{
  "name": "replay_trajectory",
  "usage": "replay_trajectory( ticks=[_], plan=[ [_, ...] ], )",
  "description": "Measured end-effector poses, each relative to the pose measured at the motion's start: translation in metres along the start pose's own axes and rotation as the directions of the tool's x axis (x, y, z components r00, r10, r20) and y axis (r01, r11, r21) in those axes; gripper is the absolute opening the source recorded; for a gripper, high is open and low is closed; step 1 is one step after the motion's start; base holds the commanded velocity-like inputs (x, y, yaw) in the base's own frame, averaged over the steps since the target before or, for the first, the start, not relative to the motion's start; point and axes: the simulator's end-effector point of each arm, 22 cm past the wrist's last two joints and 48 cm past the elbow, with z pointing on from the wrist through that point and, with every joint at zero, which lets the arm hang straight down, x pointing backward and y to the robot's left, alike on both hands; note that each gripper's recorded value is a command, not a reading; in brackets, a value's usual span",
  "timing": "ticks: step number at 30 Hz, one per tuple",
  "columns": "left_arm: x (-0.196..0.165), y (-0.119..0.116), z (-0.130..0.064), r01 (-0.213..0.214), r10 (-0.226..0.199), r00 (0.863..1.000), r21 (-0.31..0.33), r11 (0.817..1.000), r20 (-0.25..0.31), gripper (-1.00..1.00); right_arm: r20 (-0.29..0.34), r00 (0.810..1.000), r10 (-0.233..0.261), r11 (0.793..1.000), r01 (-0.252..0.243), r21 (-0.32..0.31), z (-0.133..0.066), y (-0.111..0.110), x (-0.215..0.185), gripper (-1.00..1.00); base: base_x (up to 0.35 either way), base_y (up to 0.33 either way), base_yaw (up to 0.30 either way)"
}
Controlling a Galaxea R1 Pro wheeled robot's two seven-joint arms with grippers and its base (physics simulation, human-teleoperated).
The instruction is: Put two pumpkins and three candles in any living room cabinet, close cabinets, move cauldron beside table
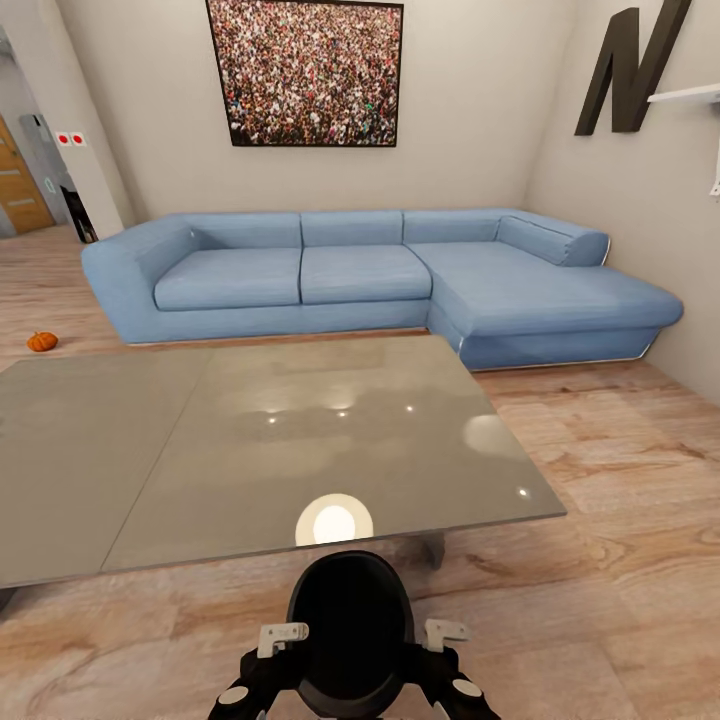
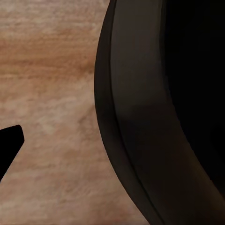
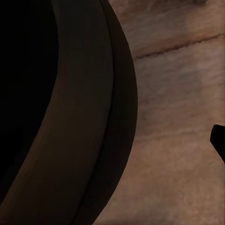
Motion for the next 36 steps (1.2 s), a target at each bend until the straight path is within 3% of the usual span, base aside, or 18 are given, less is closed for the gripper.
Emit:
replay_trajectory(
  ticks=[14,36],
  plan=[
    [-0.015,-0.002,-0.006,-0.003,0.003,1.0,0.004,1.0,0.029,1.0,0.03,1.0,-0.003,1.0,0.004,-0.005,-0.007,0.003,-0.015,1.0,0.0,0.0,0.0],
    [-0.015,-0.002,-0.006,-0.003,0.003,1.0,0.004,1.0,0.03,1.0,0.03,1.0,-0.004,1.0,0.004,-0.006,-0.006,0.003,-0.015,1.0,-0.022,0.0,0.0]
  ],
)
